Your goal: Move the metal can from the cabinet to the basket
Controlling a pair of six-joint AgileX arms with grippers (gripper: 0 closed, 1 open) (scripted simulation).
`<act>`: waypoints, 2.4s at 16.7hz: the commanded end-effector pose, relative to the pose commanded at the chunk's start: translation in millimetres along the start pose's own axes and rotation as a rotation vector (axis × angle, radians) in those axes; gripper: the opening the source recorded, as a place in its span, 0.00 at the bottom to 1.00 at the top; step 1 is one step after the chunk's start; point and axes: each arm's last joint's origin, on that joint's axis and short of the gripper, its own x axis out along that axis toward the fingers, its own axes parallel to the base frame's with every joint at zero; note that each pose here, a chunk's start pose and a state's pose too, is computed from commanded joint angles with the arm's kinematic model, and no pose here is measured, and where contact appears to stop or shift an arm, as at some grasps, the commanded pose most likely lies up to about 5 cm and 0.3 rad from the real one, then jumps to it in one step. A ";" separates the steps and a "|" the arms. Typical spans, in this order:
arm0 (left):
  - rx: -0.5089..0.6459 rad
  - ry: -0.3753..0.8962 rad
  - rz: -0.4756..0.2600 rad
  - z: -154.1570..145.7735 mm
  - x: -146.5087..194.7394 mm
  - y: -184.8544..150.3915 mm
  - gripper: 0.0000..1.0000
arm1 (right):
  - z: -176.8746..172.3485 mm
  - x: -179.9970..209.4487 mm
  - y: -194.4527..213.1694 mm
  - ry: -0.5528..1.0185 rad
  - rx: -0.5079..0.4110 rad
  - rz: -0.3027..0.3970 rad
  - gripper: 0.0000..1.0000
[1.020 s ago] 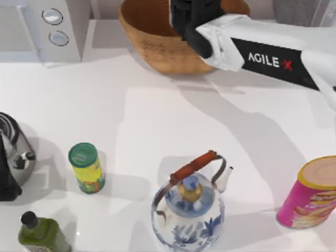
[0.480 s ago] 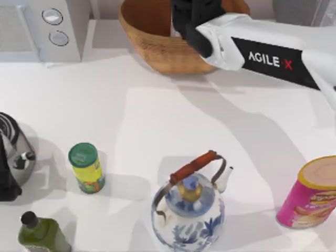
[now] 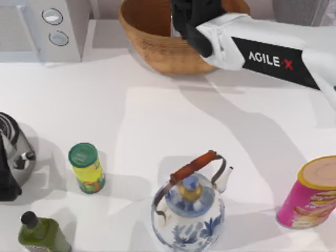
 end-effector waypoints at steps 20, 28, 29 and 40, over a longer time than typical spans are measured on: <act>0.000 0.000 0.000 0.0 0.0 0.0 1.00 | 8.1 -2.6 -4.7 -0.003 0.002 0.004 1.00; 0.000 0.000 0.000 0.0 0.0 0.0 1.00 | 102.5 -70.7 -111.9 -0.008 -0.002 0.005 1.00; 0.000 0.000 0.000 0.0 0.0 0.0 1.00 | 115.5 -90.9 -132.4 -0.013 -0.001 0.004 1.00; 0.000 0.000 0.000 0.0 0.0 0.0 1.00 | 48.3 -340.9 -284.4 -0.069 0.005 -0.006 1.00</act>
